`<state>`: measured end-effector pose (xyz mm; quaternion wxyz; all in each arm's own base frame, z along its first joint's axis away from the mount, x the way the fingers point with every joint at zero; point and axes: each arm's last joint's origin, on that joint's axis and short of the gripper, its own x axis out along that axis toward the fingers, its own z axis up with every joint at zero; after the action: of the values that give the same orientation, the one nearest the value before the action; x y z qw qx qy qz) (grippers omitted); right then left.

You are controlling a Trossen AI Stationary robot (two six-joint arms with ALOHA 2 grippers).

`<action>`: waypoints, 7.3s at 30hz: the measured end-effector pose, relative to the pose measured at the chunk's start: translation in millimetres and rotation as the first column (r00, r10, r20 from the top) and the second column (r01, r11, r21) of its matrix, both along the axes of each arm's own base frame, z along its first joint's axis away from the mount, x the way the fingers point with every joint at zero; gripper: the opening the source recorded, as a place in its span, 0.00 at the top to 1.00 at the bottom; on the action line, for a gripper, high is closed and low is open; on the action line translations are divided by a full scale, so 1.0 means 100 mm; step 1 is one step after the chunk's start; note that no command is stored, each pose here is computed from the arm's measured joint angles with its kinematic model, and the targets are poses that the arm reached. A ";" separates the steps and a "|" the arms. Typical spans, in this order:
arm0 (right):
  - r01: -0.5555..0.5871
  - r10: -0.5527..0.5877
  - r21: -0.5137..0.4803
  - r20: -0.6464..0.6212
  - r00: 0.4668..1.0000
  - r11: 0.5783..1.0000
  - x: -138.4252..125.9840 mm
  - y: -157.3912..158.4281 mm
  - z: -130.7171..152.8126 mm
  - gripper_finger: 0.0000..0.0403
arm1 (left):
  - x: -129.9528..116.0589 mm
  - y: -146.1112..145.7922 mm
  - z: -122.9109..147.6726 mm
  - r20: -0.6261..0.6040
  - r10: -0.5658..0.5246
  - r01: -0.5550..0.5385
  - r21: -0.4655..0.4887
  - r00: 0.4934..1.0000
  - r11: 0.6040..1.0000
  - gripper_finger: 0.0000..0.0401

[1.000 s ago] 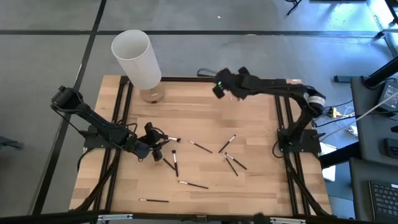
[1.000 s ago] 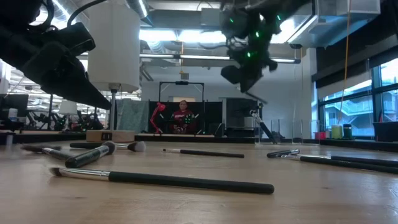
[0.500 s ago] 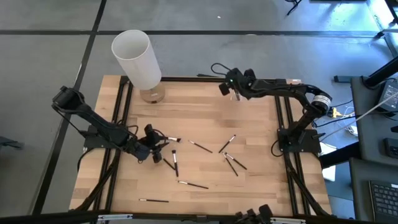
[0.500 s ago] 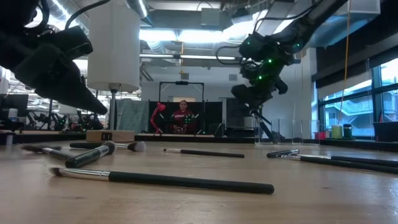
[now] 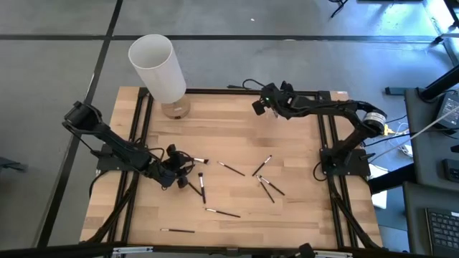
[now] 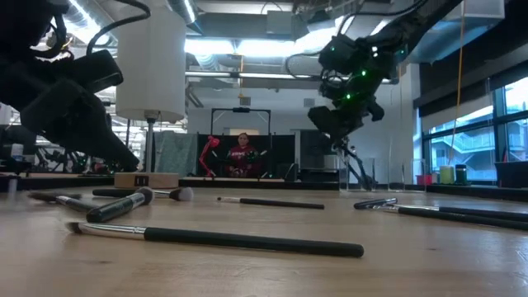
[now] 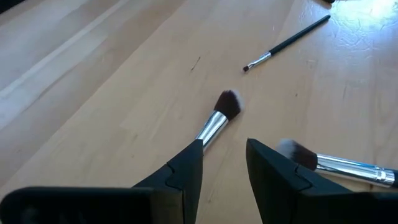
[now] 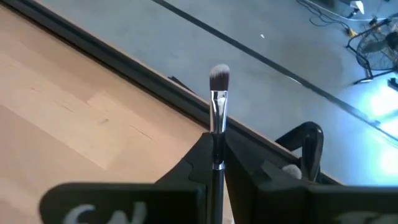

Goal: Put items in baskets/containers
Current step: Put the eyeshadow brush into the left side of the transparent organizer, then put the highlighter brush into the left side of the transparent organizer

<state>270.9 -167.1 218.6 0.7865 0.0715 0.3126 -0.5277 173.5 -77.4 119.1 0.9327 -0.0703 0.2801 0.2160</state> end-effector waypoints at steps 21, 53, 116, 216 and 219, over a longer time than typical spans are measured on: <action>0.062 -0.058 -0.119 0.037 0.998 0.991 -0.15 0.21 -0.19 0.92 | 0.00 -0.01 0.00 0.008 -0.002 0.002 0.000 1.000 1.000 0.71; -0.324 0.318 -0.061 0.424 0.848 0.944 0.16 0.72 0.39 0.53 | 0.00 0.00 0.02 0.037 0.040 -0.041 0.031 0.999 0.999 0.71; -0.866 0.809 0.077 0.325 0.490 0.493 2.74 2.80 -0.83 0.63 | -0.31 -0.07 0.32 0.229 0.090 -0.138 0.203 0.969 0.969 0.71; -0.269 0.330 -0.259 0.235 0.914 0.928 -0.11 1.67 0.05 0.88 | -0.44 -0.25 0.33 0.286 0.020 -0.058 0.128 0.958 0.990 0.71; -0.161 0.260 -0.320 0.295 0.919 0.934 -0.34 1.44 0.01 0.88 | -0.44 -0.24 0.33 0.290 0.026 -0.074 0.156 0.957 0.985 0.71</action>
<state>236.7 -22.9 219.3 0.8825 0.0094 0.1005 -0.4593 129.6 -101.2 152.3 0.9603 -0.0302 0.1210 0.2495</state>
